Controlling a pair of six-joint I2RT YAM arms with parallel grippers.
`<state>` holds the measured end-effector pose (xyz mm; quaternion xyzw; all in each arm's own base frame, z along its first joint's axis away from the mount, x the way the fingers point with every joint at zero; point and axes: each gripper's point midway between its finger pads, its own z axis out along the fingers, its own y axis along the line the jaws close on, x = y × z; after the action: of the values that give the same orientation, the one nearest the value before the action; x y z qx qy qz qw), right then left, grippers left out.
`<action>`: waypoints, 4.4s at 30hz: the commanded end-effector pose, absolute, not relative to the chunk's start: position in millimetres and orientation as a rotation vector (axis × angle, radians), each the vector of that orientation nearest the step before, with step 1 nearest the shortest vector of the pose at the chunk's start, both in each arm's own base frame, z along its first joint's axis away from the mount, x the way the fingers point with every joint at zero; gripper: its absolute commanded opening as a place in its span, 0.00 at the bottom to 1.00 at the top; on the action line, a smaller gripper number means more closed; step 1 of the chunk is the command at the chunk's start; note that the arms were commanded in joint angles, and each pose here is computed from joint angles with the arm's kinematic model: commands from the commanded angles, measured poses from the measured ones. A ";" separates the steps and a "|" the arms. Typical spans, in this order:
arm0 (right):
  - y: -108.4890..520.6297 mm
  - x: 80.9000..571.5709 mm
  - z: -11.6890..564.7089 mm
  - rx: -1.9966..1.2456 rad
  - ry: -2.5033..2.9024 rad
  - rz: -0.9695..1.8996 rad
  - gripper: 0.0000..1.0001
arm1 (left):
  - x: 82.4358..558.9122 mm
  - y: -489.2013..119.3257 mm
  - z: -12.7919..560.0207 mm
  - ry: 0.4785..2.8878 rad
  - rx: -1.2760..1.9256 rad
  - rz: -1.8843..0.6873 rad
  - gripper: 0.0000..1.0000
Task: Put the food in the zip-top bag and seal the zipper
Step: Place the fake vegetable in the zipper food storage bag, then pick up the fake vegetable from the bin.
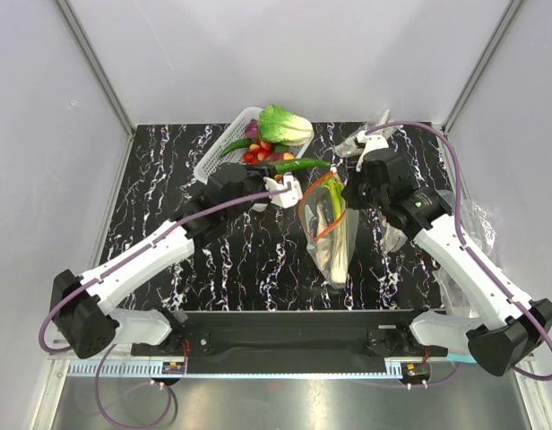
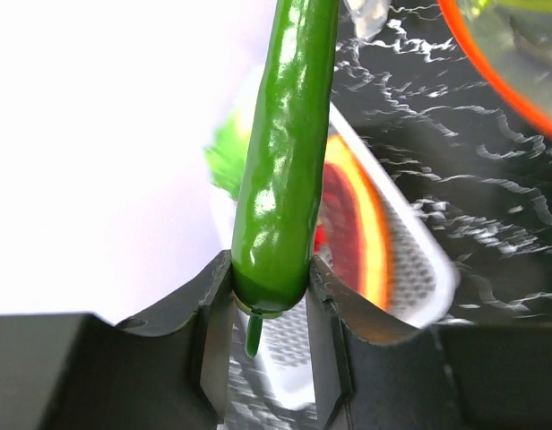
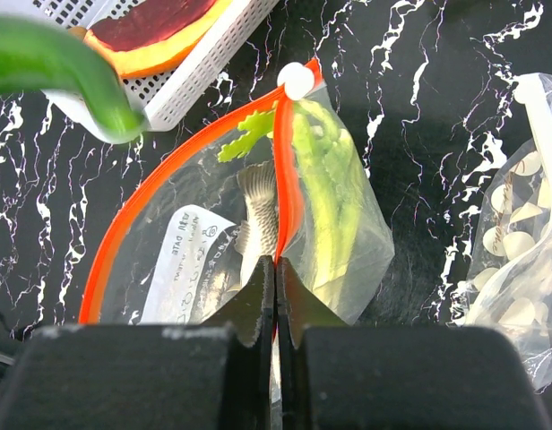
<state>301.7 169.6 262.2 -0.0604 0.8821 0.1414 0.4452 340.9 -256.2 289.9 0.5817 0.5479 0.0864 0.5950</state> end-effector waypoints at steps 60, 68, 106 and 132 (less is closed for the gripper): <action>167.5 304.0 277.8 -0.114 2.104 0.379 0.00 | 271.2 -286.5 433.7 1.315 0.685 -0.292 0.99; 171.4 304.9 278.5 -0.117 2.104 0.399 0.00 | 371.6 -232.5 353.8 1.812 0.465 -0.247 0.99; 184.0 305.4 264.3 -0.218 2.167 0.419 0.00 | 618.5 -119.7 108.7 2.067 0.674 0.639 0.72; 189.5 301.8 261.7 -0.213 2.168 0.468 0.00 | 511.8 -105.5 212.4 2.161 0.456 0.603 0.02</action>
<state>300.6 184.6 243.3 -0.0849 0.8893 0.1647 0.4181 536.8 -114.2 194.4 0.2045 0.8468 0.2351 0.4311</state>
